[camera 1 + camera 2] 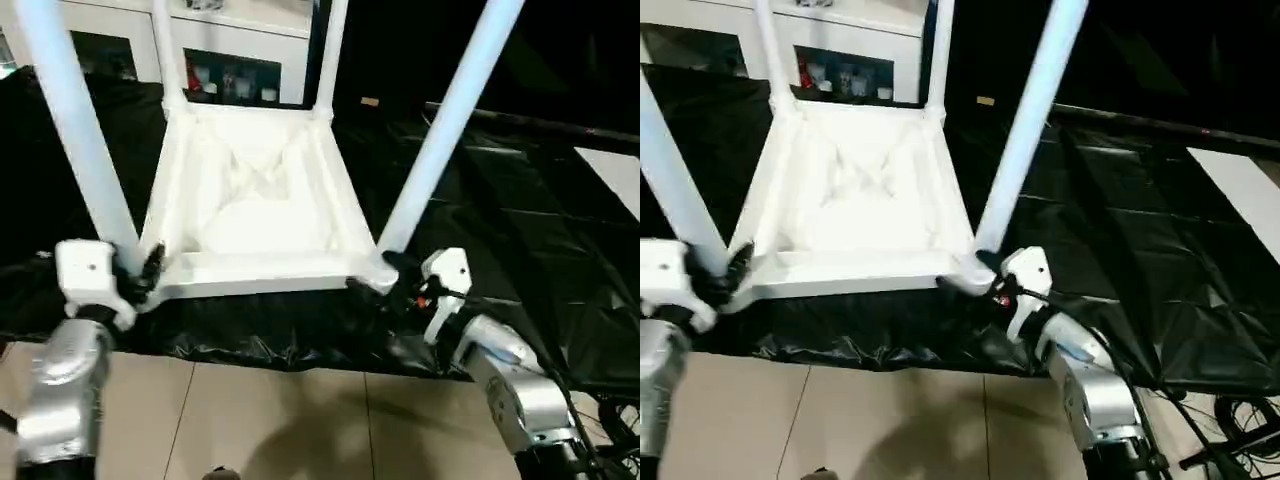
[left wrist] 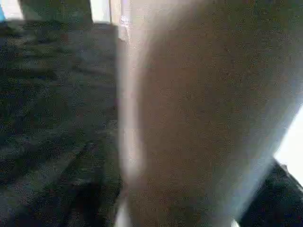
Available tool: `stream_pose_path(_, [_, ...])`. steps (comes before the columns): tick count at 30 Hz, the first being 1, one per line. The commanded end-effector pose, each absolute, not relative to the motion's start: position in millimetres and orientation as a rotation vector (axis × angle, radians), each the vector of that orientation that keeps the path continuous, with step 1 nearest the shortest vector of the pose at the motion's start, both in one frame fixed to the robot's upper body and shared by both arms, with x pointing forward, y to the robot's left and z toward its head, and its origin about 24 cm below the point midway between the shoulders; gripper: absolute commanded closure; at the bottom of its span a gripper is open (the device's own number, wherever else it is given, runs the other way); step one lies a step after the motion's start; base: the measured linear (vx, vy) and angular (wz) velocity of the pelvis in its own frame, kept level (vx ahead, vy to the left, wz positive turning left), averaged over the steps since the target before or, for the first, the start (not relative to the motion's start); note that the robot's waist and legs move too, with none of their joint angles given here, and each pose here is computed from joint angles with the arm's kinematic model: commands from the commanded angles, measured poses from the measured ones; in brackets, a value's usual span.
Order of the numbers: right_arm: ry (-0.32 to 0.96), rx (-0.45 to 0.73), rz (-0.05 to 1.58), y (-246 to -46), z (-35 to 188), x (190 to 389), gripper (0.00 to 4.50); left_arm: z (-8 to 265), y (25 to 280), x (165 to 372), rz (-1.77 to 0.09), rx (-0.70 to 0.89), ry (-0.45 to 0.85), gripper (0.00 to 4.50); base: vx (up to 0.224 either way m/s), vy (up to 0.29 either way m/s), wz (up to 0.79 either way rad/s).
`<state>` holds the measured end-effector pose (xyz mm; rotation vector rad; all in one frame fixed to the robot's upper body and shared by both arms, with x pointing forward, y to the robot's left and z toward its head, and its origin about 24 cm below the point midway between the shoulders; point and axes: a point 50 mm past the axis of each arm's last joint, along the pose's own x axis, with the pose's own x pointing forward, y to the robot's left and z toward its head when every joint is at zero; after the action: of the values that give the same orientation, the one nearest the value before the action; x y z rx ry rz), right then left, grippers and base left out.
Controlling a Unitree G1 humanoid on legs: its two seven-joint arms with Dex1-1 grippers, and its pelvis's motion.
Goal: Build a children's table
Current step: Flip table
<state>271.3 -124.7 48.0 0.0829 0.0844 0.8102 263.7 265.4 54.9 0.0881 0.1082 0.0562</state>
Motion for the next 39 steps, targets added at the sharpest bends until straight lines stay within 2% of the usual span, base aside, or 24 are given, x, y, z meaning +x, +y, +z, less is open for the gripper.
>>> stream_pose_path(1, [0.082,0.090,0.870,-119.9,50,266.6,0.00,57,262,263,0.071,0.086,0.107,1.56,0.000,0.000,0.00])
stream_pose_path(3, [0.091,0.076,0.926,-106.7,48,264.4,0.00,56,261,261,0.106,0.068,0.103,1.71,0.000,0.000,0.00])
stream_pose_path(6, [0.105,0.060,0.924,-96.8,46,268.8,0.00,56,261,262,0.119,0.051,0.095,2.06,0.000,0.000,0.00])
stream_pose_path(10, [0.131,0.058,0.940,-86.7,45,274.4,0.00,59,259,265,0.115,0.002,0.090,2.25,0.000,0.000,0.00])
stream_pose_path(12, [0.132,0.067,1.020,-75.8,47,272.6,0.00,63,256,268,0.130,-0.089,0.082,2.27,0.000,0.000,0.00])
stream_pose_path(13, [0.132,0.067,1.020,-75.8,47,272.6,0.00,63,256,268,0.130,-0.089,0.082,2.28,0.000,0.000,0.00])
stream_pose_path(16, [0.121,0.086,1.124,-68.2,52,265.7,0.00,69,251,270,0.152,-0.218,0.062,2.28,0.000,0.000,0.00])
stream_pose_path(22, [0.077,0.103,1.207,-66.8,63,256.4,0.00,73,242,278,0.166,-0.345,0.040,2.28,0.000,0.000,0.00])
stream_pose_path(25, [0.091,0.107,1.145,-72.6,66,261.2,0.00,79,233,285,0.127,-0.379,0.022,2.28,0.000,0.000,0.00])
stream_pose_path(26, [0.143,0.093,1.014,-78.8,58,273.4,0.00,84,228,289,0.103,-0.397,0.015,2.28,0.000,0.000,0.00])
stream_pose_path(29, [0.164,0.118,0.925,-83.1,54,281.9,0.00,89,223,291,0.075,-0.399,0.001,2.30,0.000,0.000,0.00])
stream_pose_path(30, [0.178,0.167,0.856,-84.3,53,289.2,0.00,94,218,294,0.057,-0.412,-0.008,2.30,0.000,0.000,0.00])
stream_pose_path(34, [0.167,0.276,0.806,-82.6,54,297.2,0.00,98,211,297,0.044,-0.422,-0.018,2.30,0.000,0.000,0.00])
stream_pose_path(37, [0.152,0.362,0.792,-80.1,55,301.3,0.00,101,208,298,0.042,-0.425,-0.022,2.30,0.000,0.000,0.00])
stream_pose_path(39, [0.126,0.464,0.821,-73.6,59,303.3,0.00,101,206,298,0.045,-0.426,-0.025,2.30,0.000,0.000,0.00])
